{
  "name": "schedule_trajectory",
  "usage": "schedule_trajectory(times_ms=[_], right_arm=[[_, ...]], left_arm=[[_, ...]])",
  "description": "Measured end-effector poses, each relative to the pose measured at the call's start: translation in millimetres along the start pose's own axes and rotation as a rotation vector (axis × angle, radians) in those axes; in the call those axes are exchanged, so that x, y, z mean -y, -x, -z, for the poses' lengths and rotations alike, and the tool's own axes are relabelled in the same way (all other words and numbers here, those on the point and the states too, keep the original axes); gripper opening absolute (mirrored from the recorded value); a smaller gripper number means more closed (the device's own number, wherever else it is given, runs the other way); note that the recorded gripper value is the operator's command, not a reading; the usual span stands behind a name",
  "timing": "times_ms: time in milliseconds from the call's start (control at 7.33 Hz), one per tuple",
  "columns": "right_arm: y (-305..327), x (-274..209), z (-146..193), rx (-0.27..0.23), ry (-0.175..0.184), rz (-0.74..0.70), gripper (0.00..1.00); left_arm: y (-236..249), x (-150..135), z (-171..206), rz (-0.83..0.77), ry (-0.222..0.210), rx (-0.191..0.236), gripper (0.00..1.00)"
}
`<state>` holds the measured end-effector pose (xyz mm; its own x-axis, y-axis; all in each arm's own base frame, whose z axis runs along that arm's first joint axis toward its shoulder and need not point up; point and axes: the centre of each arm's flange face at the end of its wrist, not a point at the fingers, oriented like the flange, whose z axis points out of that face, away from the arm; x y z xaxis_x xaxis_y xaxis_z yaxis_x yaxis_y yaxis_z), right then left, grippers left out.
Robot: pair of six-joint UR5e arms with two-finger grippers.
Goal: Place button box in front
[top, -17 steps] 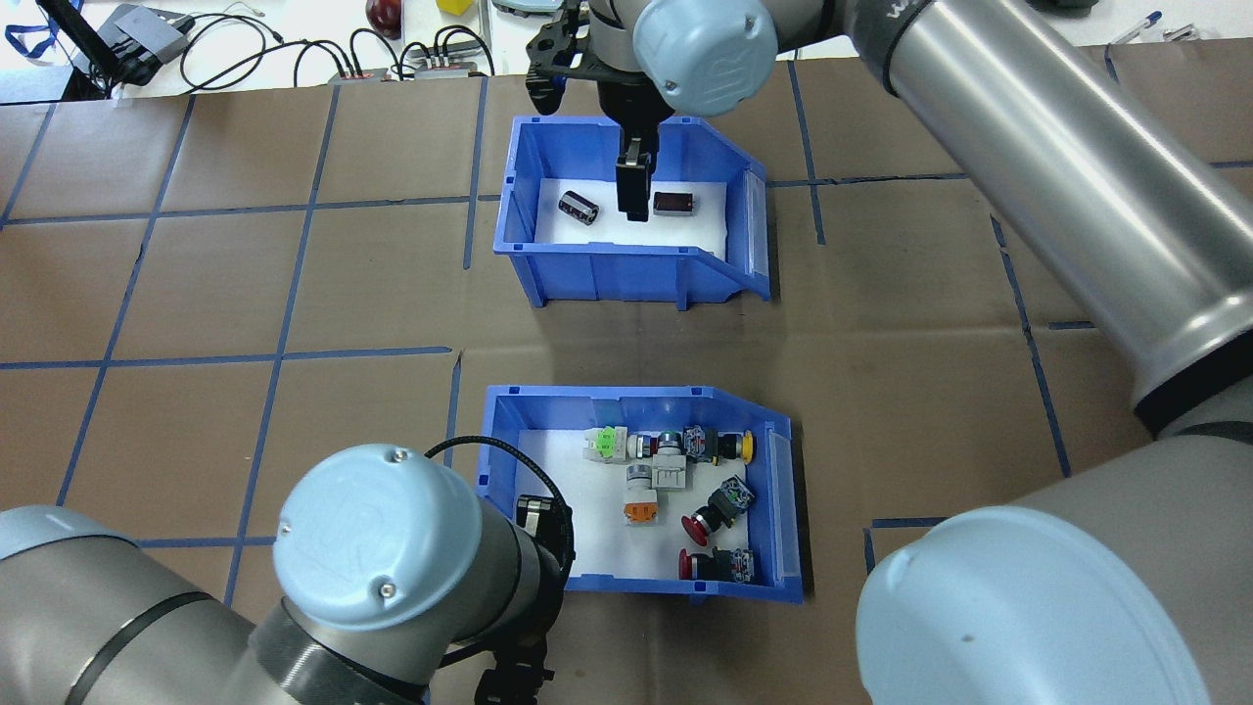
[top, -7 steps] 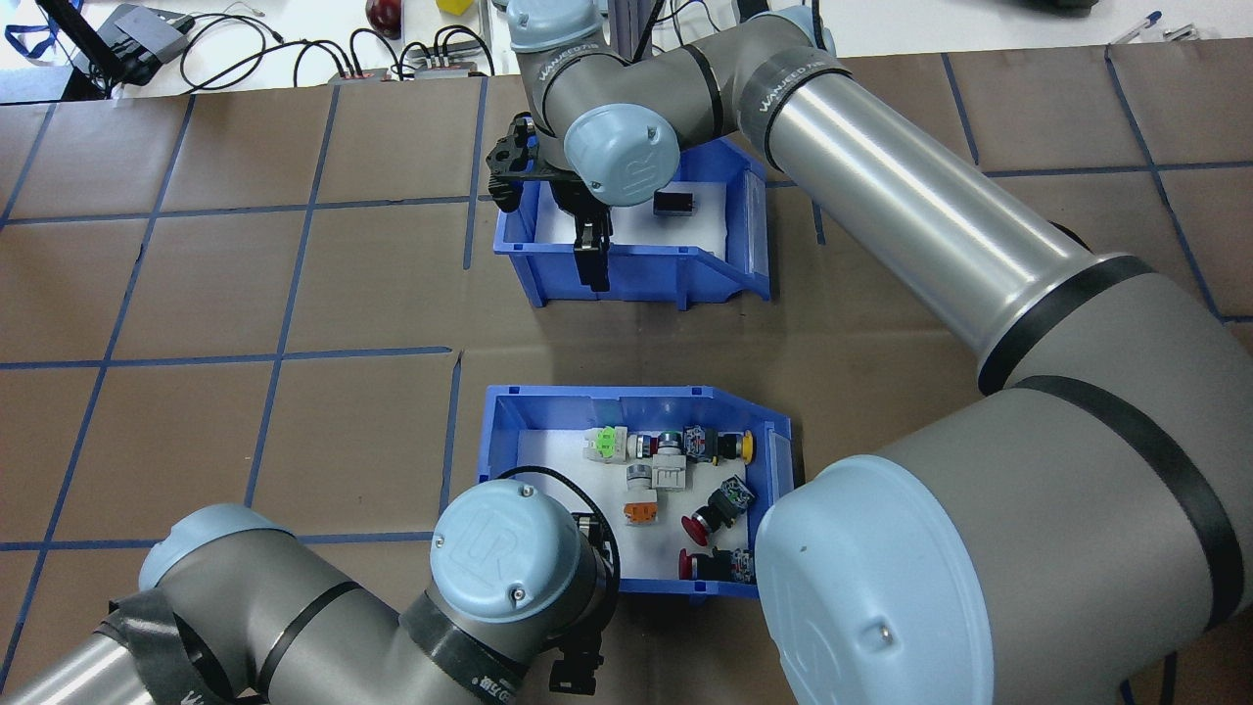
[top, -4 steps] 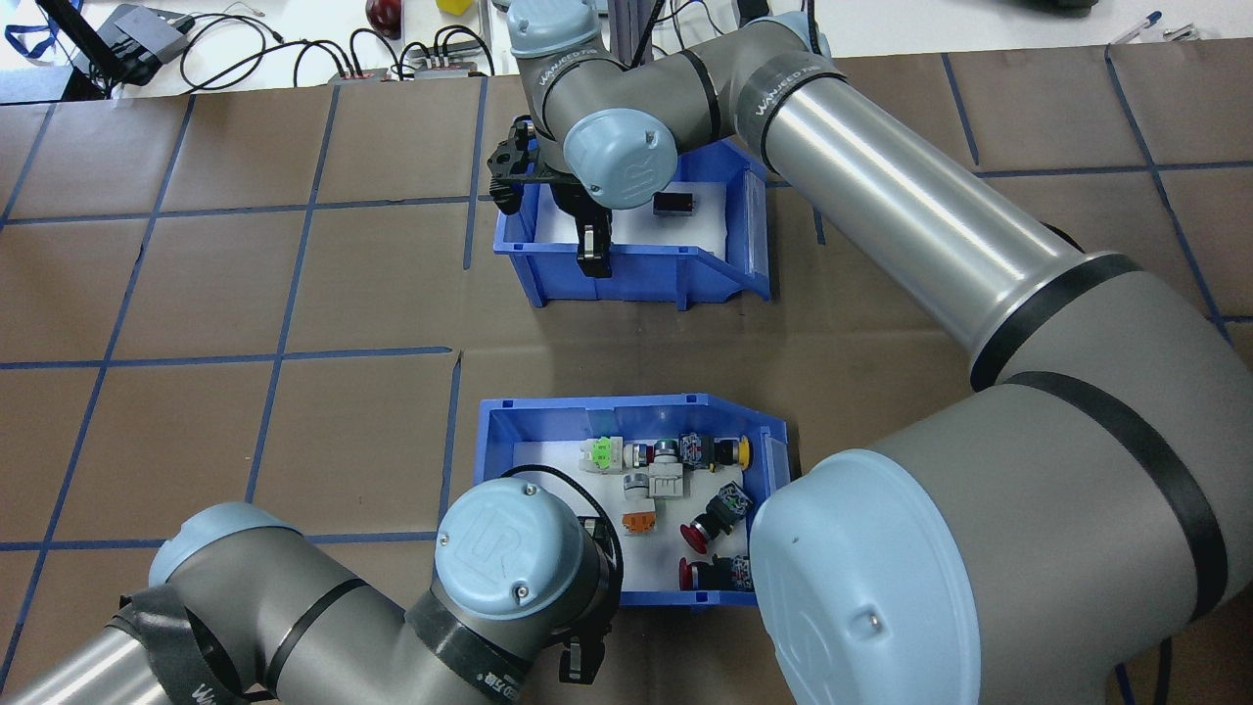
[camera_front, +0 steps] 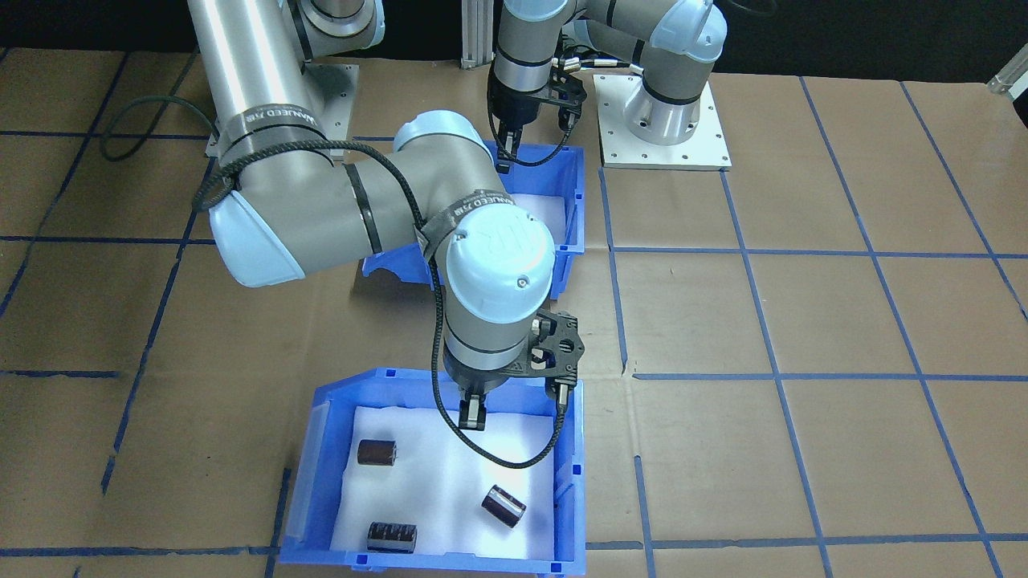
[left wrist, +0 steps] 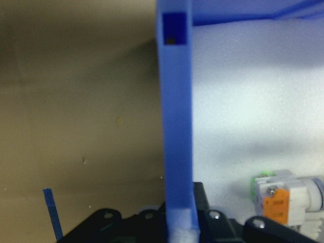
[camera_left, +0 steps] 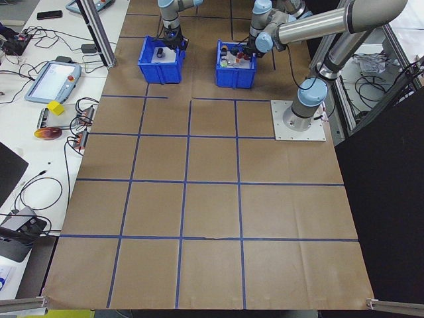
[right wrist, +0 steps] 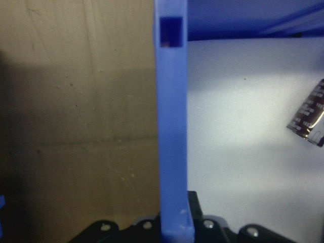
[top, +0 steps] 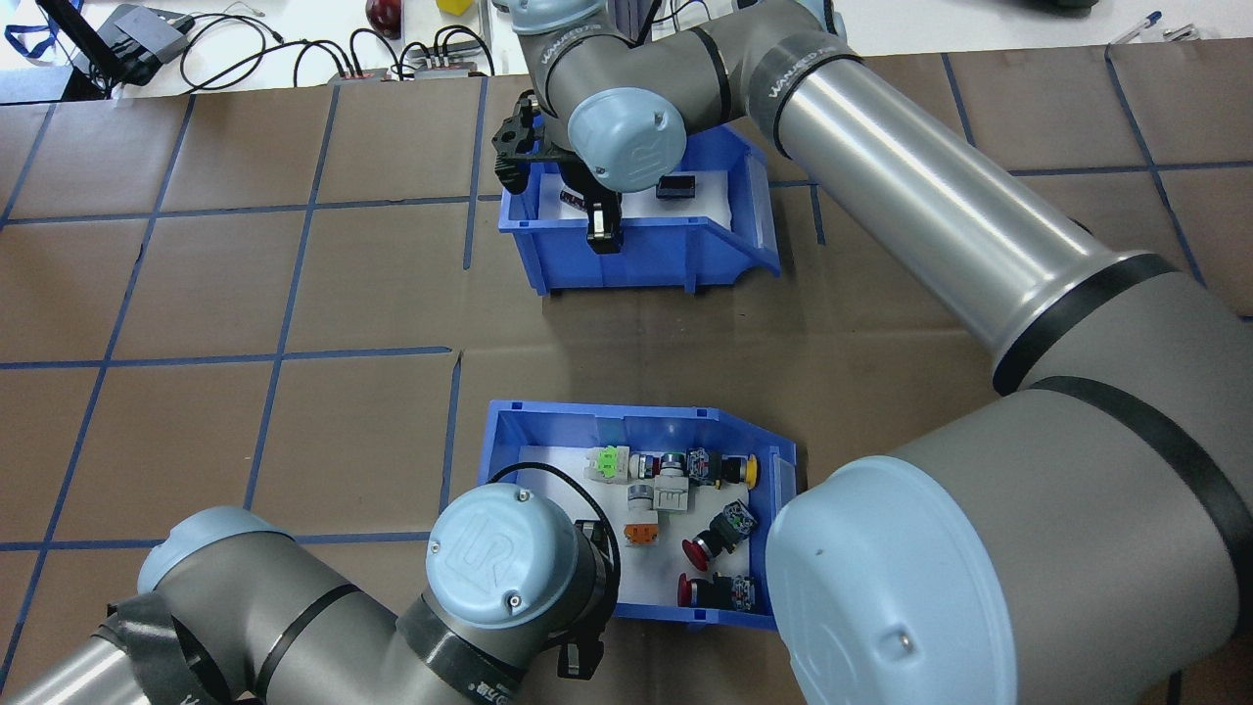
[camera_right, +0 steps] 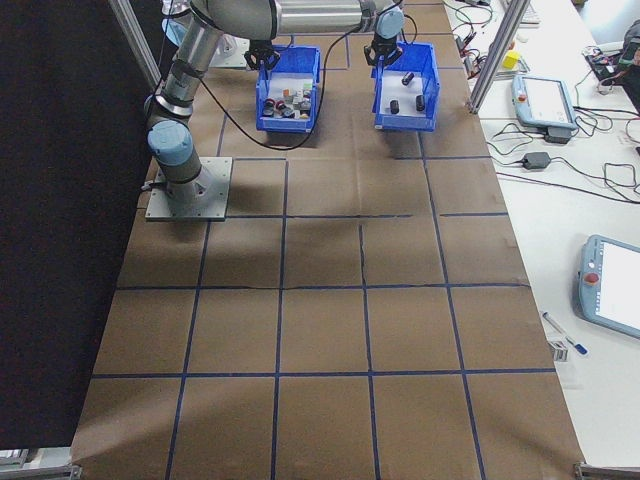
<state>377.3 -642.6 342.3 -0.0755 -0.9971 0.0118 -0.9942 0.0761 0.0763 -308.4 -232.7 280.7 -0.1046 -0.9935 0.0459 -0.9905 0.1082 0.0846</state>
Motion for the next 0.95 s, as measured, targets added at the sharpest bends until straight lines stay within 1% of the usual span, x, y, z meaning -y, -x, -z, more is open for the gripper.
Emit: schedule_trajectory(times_ms=[273,409,682,818,955], right_arm=[[-29.0,-77.0,27.9,-0.014,0.000,0.011,0.09],[-42.4,-120.6,35.3,-0.011,0.002,0.019,0.09],[-50.4,-211.9,43.0,0.005,0.003,0.019,0.09],[-44.9,-255.6,46.2,0.010,0.005,0.017,0.09],[-35.5,-293.0,49.0,0.014,0.007,0.008,0.09]], left_arm=[[-20.6,6.3,27.9,0.023,-0.011,-0.074,0.00],[-43.0,17.4,39.1,0.056,-0.014,-0.100,0.00],[-93.9,50.9,55.3,0.082,-0.020,-0.134,0.00],[-122.1,64.3,58.4,0.095,-0.024,-0.140,0.00],[-156.0,69.7,57.8,0.105,-0.026,-0.140,0.00]])
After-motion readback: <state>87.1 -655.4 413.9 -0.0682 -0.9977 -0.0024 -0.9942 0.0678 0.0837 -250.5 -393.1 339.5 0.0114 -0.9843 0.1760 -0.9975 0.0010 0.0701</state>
